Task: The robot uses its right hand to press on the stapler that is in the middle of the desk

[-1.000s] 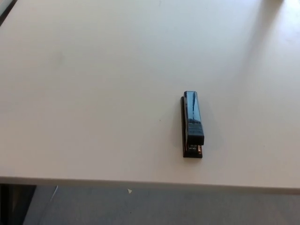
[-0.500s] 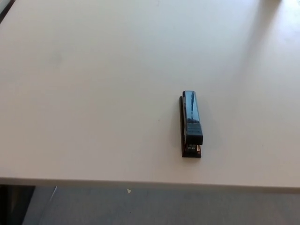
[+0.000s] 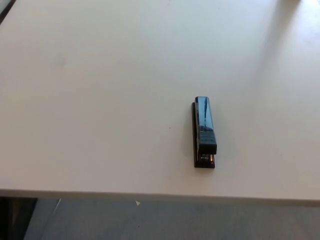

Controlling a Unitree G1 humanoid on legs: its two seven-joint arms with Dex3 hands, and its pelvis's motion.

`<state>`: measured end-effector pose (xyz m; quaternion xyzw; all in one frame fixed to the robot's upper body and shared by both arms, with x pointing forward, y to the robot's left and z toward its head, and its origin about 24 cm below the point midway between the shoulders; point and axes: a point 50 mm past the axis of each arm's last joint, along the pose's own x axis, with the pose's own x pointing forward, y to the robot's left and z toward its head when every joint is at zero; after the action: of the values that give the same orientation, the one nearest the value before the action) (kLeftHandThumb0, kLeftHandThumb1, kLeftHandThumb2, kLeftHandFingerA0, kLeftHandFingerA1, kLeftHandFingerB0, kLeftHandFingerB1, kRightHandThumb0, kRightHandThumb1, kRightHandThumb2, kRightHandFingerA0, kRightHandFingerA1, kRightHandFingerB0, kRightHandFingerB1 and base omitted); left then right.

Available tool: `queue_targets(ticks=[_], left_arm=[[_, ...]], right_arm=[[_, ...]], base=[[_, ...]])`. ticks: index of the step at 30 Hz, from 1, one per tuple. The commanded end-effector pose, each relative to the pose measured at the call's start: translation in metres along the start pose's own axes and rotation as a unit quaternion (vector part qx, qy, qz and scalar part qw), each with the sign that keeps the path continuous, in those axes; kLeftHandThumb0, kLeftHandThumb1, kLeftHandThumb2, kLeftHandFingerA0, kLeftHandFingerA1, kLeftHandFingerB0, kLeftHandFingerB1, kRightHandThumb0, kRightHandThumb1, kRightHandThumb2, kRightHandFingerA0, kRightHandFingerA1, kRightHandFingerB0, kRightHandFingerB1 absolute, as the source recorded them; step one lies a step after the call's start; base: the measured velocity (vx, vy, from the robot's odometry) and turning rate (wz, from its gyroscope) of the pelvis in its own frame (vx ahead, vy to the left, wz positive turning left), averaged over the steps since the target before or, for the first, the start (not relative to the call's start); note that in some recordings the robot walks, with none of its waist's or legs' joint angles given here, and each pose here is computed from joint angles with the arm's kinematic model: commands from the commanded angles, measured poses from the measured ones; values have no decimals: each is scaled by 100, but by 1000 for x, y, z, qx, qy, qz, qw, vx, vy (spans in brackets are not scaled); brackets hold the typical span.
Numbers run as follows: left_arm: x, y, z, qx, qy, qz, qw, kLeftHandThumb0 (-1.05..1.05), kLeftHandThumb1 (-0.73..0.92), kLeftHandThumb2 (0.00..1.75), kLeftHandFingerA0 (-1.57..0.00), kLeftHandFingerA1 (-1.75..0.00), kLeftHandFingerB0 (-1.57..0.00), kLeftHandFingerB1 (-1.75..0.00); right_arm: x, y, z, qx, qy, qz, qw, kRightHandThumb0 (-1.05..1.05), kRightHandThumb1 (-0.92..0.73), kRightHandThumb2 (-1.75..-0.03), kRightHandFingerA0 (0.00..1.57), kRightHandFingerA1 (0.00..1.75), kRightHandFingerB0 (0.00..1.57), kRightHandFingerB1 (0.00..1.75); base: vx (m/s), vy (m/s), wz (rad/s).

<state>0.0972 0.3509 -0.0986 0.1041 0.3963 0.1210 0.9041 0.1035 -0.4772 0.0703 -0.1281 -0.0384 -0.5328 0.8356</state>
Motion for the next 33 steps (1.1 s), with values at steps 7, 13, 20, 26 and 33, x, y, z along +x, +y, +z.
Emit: queue_targets(ticks=[7,13,20,26,33], left_arm=[[3,10,15,-11,-34,4,999,-89,77,116,-12,-47,0,-29],[5,7,17,-24,-36,1,999,-87,76,117,-8,-48,-1,-36],[8,4,17,-16,-16,2,1000,-86,92,74,-16,-37,-11,-27],[9,4,18,-20,-15,5,1000,-37,47,109,-2,-50,0,-48],[8,4,17,-4,-14,2,1000,-85,92,73,-17,-36,-12,-27]], right_arm=[[11,101,233,200,-364,170,894,-18,-54,-98,148,87,110,91],[-21,167,277,251,-387,275,843,-10,-54,-112,147,105,101,120],[-60,243,286,255,-349,390,813,-7,-74,-80,130,108,86,111],[-100,310,285,253,-275,452,810,-5,-67,-86,131,107,84,110],[-147,358,276,203,-245,493,810,-17,-77,-71,120,105,77,112]], base=[[0,0,0],[0,0,0],[0,0,0],[0,0,0],[0,0,0]])
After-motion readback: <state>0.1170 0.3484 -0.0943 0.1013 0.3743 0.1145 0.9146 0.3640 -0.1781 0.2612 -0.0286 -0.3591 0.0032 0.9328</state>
